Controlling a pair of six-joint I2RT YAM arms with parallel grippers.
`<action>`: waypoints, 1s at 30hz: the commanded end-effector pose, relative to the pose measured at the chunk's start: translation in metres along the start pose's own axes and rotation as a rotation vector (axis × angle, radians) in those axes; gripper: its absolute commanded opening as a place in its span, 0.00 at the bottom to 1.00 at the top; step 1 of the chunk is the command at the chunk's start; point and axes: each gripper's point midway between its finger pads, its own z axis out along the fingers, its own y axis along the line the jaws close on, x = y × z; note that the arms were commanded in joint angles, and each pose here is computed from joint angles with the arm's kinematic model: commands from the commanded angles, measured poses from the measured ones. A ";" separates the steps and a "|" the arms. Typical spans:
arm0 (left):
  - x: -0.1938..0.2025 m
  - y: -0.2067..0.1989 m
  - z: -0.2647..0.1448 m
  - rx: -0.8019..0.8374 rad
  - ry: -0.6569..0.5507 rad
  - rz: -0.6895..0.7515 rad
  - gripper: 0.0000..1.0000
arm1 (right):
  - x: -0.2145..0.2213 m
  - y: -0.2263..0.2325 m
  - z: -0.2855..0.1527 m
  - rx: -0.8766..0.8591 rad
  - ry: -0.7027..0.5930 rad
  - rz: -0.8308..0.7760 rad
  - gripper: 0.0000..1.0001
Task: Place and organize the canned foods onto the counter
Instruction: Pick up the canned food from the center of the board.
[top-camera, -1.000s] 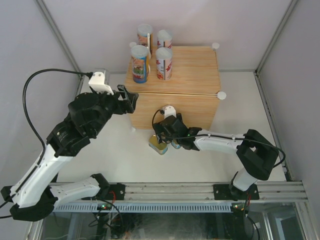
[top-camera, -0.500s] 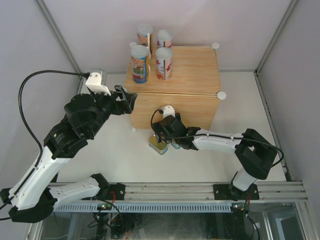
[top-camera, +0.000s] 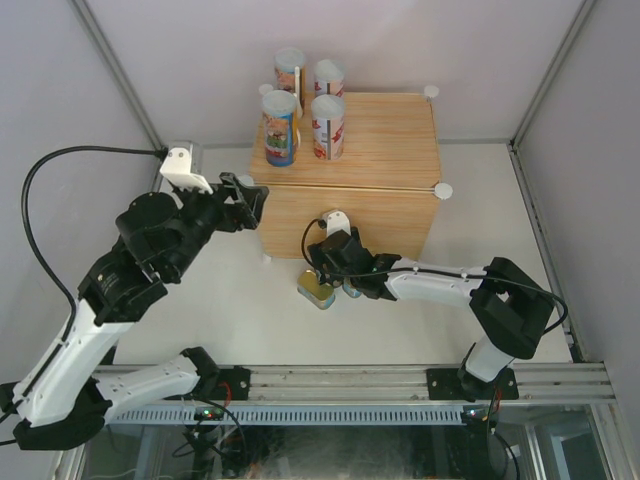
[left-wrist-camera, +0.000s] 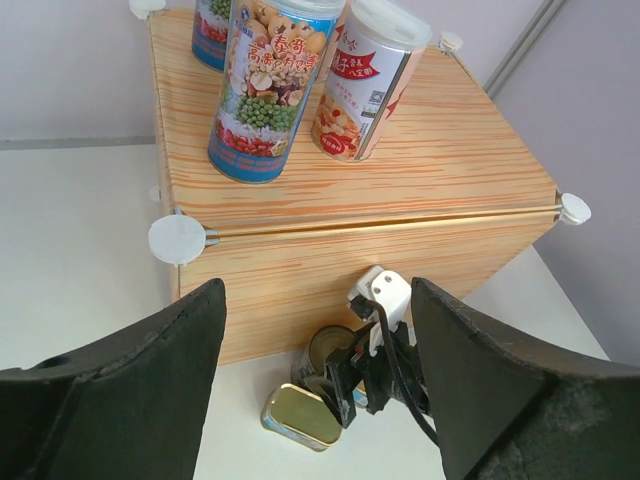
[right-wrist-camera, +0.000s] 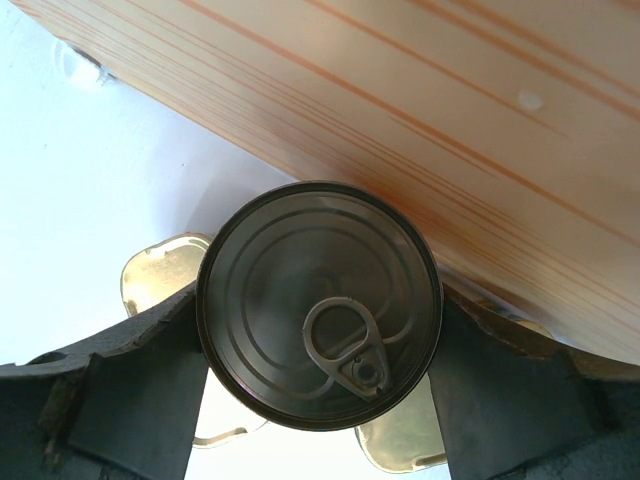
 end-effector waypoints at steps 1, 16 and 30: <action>-0.004 0.002 -0.004 0.003 -0.020 -0.013 0.79 | -0.029 0.012 -0.003 -0.044 -0.071 0.031 0.49; -0.005 0.006 -0.009 -0.008 -0.028 -0.018 0.79 | -0.039 0.022 -0.015 -0.069 -0.110 -0.008 0.00; -0.007 0.007 -0.008 -0.012 -0.034 -0.009 0.79 | -0.063 0.027 -0.038 -0.078 -0.167 -0.047 0.00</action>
